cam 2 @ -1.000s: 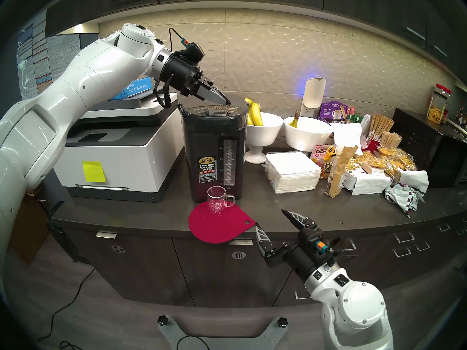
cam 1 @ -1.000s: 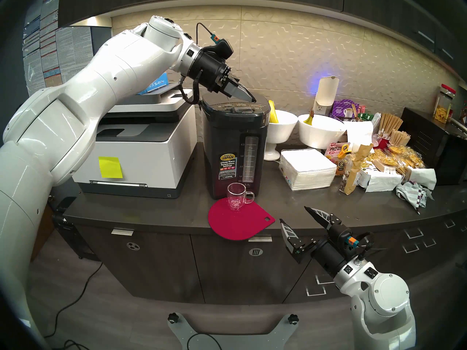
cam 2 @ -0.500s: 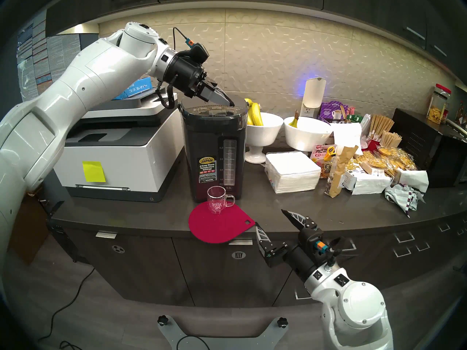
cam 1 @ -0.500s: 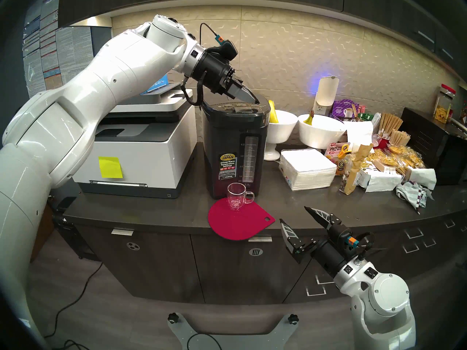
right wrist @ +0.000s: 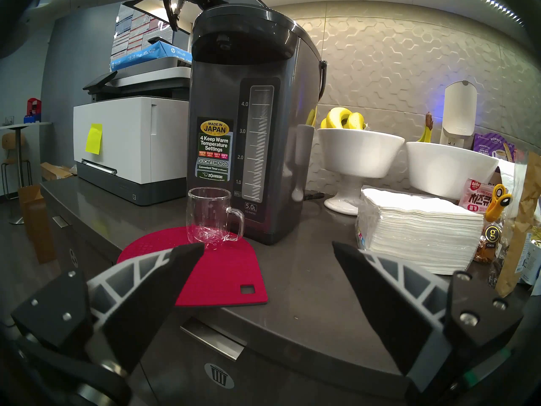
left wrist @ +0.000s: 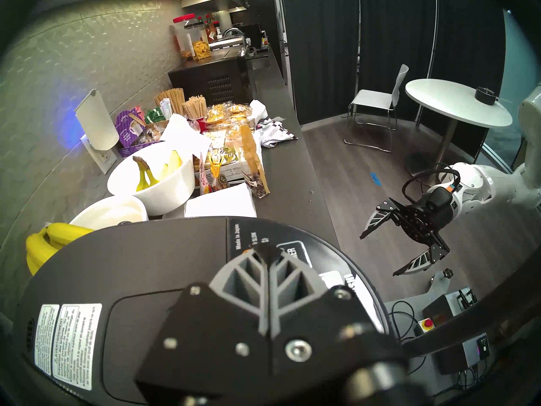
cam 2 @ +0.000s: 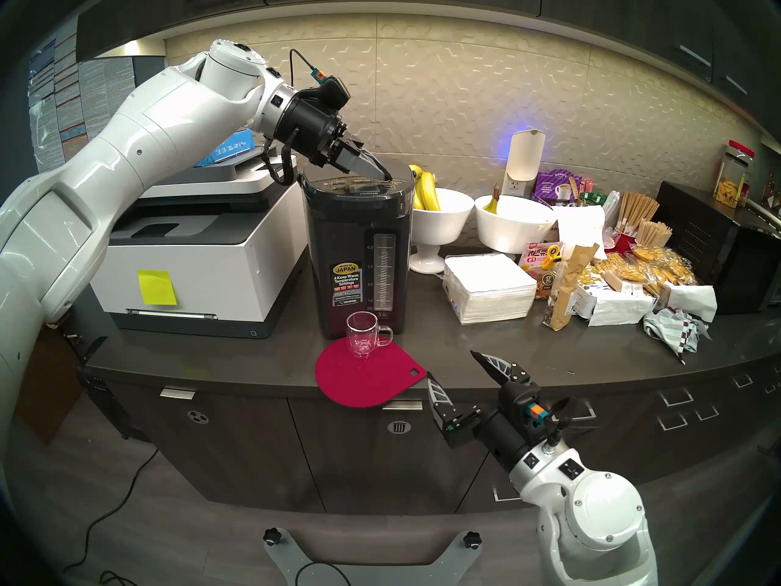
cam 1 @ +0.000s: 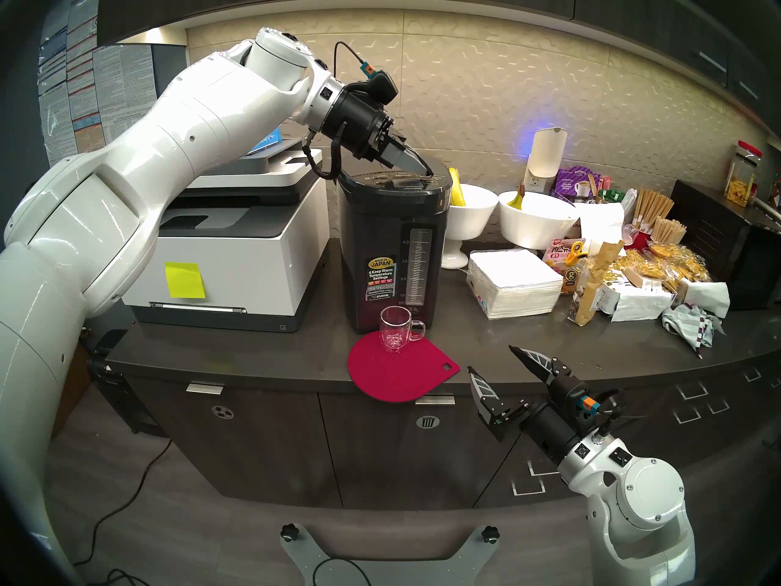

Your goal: Press the water dispenser button and fill the cup

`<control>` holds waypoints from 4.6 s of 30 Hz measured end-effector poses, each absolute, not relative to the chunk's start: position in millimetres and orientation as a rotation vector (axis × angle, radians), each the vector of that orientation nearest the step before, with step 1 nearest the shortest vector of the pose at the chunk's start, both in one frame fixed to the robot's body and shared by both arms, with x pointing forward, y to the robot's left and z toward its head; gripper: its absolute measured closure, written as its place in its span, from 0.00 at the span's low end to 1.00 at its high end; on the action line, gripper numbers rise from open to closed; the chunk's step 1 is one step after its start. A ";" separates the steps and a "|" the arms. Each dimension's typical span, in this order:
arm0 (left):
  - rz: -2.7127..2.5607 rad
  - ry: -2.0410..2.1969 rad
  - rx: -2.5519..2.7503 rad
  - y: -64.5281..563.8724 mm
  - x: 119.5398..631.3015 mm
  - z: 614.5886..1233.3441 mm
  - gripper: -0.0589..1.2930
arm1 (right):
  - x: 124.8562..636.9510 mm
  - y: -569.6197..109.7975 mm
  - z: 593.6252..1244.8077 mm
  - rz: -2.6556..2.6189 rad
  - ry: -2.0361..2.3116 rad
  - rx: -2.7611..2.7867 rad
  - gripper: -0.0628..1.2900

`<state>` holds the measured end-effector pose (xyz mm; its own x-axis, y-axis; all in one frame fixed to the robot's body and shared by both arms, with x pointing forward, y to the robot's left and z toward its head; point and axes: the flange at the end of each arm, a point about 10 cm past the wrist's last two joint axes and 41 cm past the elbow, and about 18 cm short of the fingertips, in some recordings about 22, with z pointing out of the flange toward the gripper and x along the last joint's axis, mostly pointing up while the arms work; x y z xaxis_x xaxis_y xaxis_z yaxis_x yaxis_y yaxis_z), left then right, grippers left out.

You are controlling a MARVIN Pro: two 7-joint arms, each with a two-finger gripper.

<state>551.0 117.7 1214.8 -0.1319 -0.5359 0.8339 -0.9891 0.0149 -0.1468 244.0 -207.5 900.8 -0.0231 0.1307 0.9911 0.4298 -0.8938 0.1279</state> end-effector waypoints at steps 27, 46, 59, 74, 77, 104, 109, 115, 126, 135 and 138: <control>1.005 -1.735 1.522 125.7 564.7 1211.3 0.97 | 244.0 -207.5 900.8 -2.017 -0.597 -2.030 0.03; 1.021 -1.731 1.520 131.7 564.9 1216.8 0.97 | 244.0 -207.5 900.8 -2.017 -0.597 -2.030 0.03; 1.000 -1.758 1.523 133.6 550.6 1223.4 0.97 | 244.0 -207.4 900.8 -2.017 -0.597 -2.030 0.03; 1.015 -1.742 1.560 143.0 546.5 1220.1 0.97 | 244.0 -207.4 900.8 -2.017 -0.597 -2.030 0.03; 1.016 -1.739 1.565 144.4 546.6 1219.2 0.97 | 244.0 -207.4 900.8 -2.017 -0.597 -2.030 0.03; 0.988 -1.785 1.591 146.1 547.6 1216.9 0.97 | 244.0 -207.4 900.8 -2.016 -0.597 -2.030 0.03; 0.983 -1.790 1.585 145.7 549.1 1216.7 0.97 | 244.0 -207.4 900.8 -2.016 -0.597 -2.030 0.03; 0.977 -1.791 1.573 146.2 550.5 1215.3 0.97 | 244.0 -207.4 900.8 -2.016 -0.597 -2.030 0.03; 0.976 -1.791 1.561 146.8 552.5 1213.9 0.97 | 243.9 -207.4 900.7 -2.016 -0.597 -2.030 0.03; 0.977 -1.792 1.558 146.2 554.3 1213.7 0.97 | 243.9 -207.4 900.7 -2.016 -0.597 -2.030 0.03; 0.977 -1.792 1.558 145.8 554.9 1213.7 0.97 | 243.9 -207.4 900.7 -2.016 -0.597 -2.030 0.03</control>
